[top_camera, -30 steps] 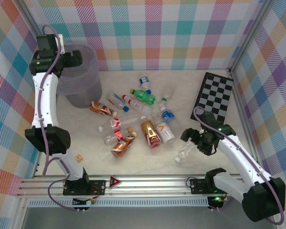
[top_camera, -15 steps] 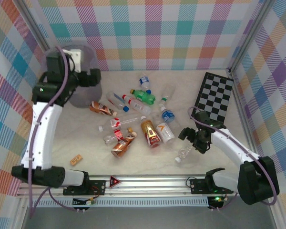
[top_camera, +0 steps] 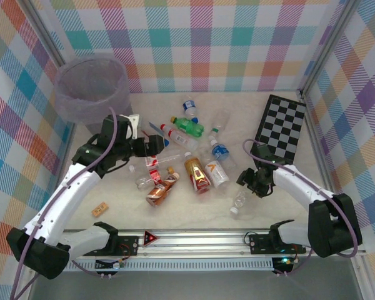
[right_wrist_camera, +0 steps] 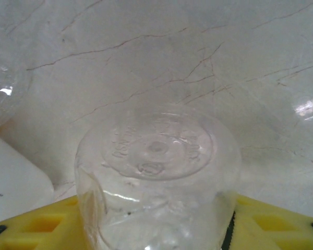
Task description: Put the plastic bottles in the bin
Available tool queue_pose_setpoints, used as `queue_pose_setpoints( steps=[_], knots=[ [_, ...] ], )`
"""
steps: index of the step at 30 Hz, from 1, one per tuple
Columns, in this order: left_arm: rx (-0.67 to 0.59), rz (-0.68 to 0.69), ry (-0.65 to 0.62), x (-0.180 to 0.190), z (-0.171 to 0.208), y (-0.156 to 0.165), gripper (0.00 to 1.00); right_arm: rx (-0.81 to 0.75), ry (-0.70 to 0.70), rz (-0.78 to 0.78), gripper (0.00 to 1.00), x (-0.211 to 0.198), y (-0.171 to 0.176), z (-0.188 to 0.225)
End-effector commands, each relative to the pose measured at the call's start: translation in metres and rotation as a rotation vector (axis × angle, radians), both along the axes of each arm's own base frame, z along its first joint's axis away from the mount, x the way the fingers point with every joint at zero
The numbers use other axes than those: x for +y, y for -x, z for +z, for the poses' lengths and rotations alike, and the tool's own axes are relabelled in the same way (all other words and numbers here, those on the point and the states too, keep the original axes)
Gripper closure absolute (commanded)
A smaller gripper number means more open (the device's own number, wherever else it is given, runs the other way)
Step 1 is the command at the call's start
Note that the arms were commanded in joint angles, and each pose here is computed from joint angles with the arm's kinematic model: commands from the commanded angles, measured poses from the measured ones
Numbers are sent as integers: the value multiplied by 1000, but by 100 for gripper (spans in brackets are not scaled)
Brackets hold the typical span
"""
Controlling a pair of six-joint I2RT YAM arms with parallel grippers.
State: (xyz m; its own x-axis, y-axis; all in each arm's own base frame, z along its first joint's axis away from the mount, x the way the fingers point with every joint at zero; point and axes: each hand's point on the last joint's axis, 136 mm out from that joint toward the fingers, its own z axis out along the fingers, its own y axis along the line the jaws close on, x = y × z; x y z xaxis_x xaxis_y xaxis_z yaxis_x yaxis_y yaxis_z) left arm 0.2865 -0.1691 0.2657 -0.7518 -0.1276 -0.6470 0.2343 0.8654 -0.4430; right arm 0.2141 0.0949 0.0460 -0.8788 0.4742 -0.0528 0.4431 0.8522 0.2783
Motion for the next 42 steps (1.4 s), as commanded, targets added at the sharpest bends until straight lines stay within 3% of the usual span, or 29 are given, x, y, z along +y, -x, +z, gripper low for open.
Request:
queue_pose_setpoints(
  steps=[1,5,16,29,35,42],
  knots=[
    [-32,-49,143,-26,20,5,4,-53,-17,24,43,3,-9,25],
    [-1,-134,190,-57,12,12,4,-117,-107,61,44,20,-20,54],
    [69,-436,290,-149,-4,46,2,-413,-566,282,44,104,-65,165],
    [106,-510,281,-185,-26,53,2,-423,-767,416,44,154,-76,204],
    [105,-469,272,-186,-34,43,10,-417,-794,442,45,164,-74,206],
    [107,-436,262,-186,-38,38,31,-416,-798,443,45,165,-75,206]
  ],
)
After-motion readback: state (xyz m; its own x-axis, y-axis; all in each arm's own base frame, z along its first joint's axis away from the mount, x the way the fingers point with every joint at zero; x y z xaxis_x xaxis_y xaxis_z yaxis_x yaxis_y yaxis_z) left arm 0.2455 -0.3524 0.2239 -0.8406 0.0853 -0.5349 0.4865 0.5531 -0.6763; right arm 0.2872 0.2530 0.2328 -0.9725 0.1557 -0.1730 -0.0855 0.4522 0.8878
